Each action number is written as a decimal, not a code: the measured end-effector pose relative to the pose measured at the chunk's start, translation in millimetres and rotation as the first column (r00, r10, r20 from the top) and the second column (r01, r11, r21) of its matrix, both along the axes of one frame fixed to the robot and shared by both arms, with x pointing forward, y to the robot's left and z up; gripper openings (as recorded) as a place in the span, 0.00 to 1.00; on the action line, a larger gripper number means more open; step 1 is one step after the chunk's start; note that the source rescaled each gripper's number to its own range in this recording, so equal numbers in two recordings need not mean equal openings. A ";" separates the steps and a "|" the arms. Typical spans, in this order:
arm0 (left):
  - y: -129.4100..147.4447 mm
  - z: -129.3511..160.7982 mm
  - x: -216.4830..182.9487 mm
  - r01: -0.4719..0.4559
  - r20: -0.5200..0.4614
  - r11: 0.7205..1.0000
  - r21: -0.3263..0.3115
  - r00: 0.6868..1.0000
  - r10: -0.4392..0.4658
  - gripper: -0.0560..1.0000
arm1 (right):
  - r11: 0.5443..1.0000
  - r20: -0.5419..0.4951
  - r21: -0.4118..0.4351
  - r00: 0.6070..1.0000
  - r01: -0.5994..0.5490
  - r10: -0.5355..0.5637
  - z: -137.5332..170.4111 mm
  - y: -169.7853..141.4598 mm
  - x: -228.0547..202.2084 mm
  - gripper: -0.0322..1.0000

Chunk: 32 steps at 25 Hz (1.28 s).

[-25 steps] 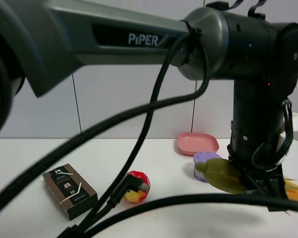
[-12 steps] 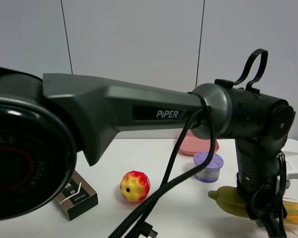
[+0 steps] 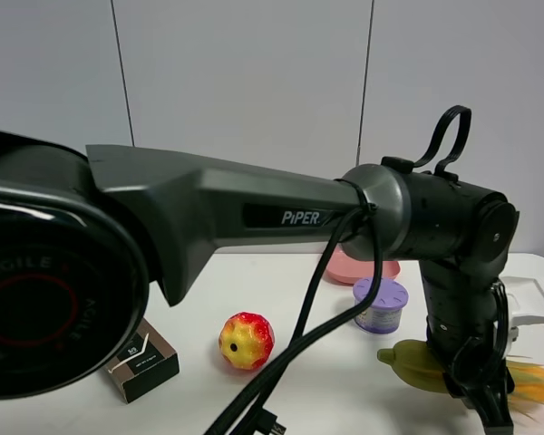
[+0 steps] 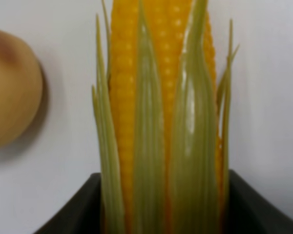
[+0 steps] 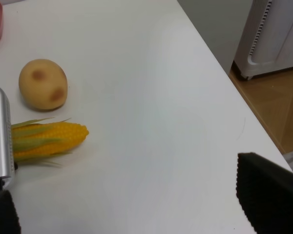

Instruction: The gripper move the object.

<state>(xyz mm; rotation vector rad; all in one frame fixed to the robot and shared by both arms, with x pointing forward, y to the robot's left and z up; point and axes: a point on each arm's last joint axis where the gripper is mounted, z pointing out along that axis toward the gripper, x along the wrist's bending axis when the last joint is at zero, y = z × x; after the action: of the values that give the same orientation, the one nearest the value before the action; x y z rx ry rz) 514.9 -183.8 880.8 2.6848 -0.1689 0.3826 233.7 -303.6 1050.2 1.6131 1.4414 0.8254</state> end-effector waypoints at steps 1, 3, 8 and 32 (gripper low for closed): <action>0.2 0.1 0.6 -0.001 0.001 1.000 -0.001 1.000 0.001 0.07 | 1.000 0.000 0.000 1.000 0.000 0.000 0.0 0.0 0.0 1.00; 0.1 0.2 0.7 -0.001 0.002 1.000 -0.003 1.000 0.001 0.07 | 1.000 0.000 0.000 1.000 0.000 0.000 0.0 0.0 0.0 1.00; 0.5 -0.1 0.4 0.000 -0.001 1.000 0.003 1.000 0.000 0.08 | 1.000 0.000 0.000 1.000 0.000 0.000 0.0 0.0 0.0 1.00; 32.6 82.2 -1.8 -0.066 0.015 0.986 0.156 0.998 0.064 0.88 | 1.000 0.000 0.000 1.000 0.000 0.000 0.0 0.0 0.0 1.00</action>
<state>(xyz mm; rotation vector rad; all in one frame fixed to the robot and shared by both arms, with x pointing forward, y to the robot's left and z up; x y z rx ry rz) 513.1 -151.2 963.1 2.8489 -0.1189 0.4186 233.7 -303.6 1050.2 1.6131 1.4414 0.8254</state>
